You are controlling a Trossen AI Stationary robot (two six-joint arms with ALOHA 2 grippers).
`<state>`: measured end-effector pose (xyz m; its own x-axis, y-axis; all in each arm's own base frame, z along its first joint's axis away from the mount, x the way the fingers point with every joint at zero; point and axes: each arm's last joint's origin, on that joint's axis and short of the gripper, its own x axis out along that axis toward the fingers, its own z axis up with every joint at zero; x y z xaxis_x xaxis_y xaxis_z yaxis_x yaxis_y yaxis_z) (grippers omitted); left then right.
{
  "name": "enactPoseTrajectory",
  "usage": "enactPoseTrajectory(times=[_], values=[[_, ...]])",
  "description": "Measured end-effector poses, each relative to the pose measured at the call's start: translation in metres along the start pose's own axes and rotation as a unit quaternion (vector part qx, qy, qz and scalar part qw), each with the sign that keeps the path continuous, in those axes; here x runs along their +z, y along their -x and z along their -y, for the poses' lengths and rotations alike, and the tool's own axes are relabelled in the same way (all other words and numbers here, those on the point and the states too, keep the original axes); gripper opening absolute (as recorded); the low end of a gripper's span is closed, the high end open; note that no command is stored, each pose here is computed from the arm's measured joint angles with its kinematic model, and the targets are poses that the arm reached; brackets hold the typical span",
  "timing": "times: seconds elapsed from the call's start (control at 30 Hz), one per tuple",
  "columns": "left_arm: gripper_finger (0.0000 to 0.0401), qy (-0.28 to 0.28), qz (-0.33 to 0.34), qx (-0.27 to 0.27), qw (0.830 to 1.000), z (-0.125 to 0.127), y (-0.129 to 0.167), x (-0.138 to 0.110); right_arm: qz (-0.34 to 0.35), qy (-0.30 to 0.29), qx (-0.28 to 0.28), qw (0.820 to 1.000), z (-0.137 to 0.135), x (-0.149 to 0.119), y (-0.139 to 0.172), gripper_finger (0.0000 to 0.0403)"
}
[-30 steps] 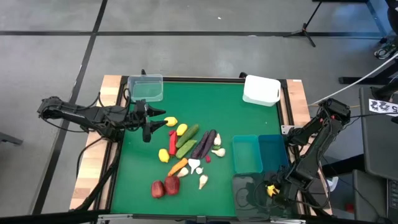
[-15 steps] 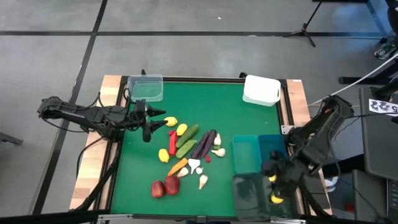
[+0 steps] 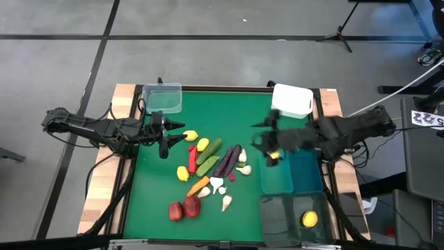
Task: Sort produce into baskets
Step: Put the lemon into the right black bin
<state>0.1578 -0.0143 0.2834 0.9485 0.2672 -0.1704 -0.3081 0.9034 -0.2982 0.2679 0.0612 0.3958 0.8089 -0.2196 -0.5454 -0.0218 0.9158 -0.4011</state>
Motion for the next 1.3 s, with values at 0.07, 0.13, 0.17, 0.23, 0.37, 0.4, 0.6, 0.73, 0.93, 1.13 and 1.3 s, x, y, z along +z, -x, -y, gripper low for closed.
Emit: enactPoseTrajectory(times=[0.07, 0.13, 0.17, 0.23, 0.37, 0.4, 0.6, 0.73, 0.93, 1.13, 1.3], values=[[0.0247, -0.005, 0.002, 0.005, 1.000, 0.000, 0.000, 0.000, 0.041, 0.005, 0.047, 0.998, 0.016, 0.002, -0.023, 0.0287], [0.0247, -0.005, 0.007, 0.019, 1.000, -0.001, 0.000, 0.000, 0.083, 0.009, 0.084, 0.993, 0.030, 0.001, -0.047, 0.0287], [0.0247, -0.006, 0.011, 0.027, 1.000, -0.002, 0.000, 0.001, 0.099, 0.012, 0.094, 0.991, 0.037, 0.000, -0.059, 0.0287], [0.0247, -0.010, 0.016, 0.040, 0.999, -0.002, 0.000, 0.001, 0.117, 0.010, 0.103, 0.988, 0.050, -0.006, -0.083, 0.0287], [0.0247, -0.012, 0.016, 0.050, 0.999, -0.003, 0.000, 0.001, 0.107, -0.006, 0.112, 0.988, 0.067, -0.023, -0.140, 0.0287], [0.0247, -0.013, 0.016, 0.050, 0.999, -0.003, 0.000, 0.000, 0.104, -0.009, 0.118, 0.988, 0.069, -0.029, -0.154, 0.0287], [0.0247, -0.023, 0.002, 0.068, 0.997, -0.005, 0.000, -0.003, 0.079, -0.002, 0.162, 0.984, 0.063, -0.063, -0.228, 0.0287], [0.0247, -0.028, 0.005, 0.097, 0.995, -0.008, 0.001, -0.004, 0.084, 0.015, 0.183, 0.979, 0.050, -0.078, -0.260, 0.0287], [0.0247, -0.031, 0.011, 0.118, 0.992, -0.009, 0.001, -0.004, 0.104, 0.019, 0.211, 0.972, 0.036, -0.084, -0.289, 0.0287], [0.0247, -0.030, 0.010, 0.118, 0.992, -0.009, 0.001, -0.004, 0.105, 0.029, 0.212, 0.971, 0.038, -0.077, -0.309, 0.0287], [0.0247, -0.019, 0.011, 0.118, 0.993, -0.009, 0.001, -0.004, 0.071, 0.031, 0.230, 0.970, 0.038, -0.073, -0.323, 0.0287]])
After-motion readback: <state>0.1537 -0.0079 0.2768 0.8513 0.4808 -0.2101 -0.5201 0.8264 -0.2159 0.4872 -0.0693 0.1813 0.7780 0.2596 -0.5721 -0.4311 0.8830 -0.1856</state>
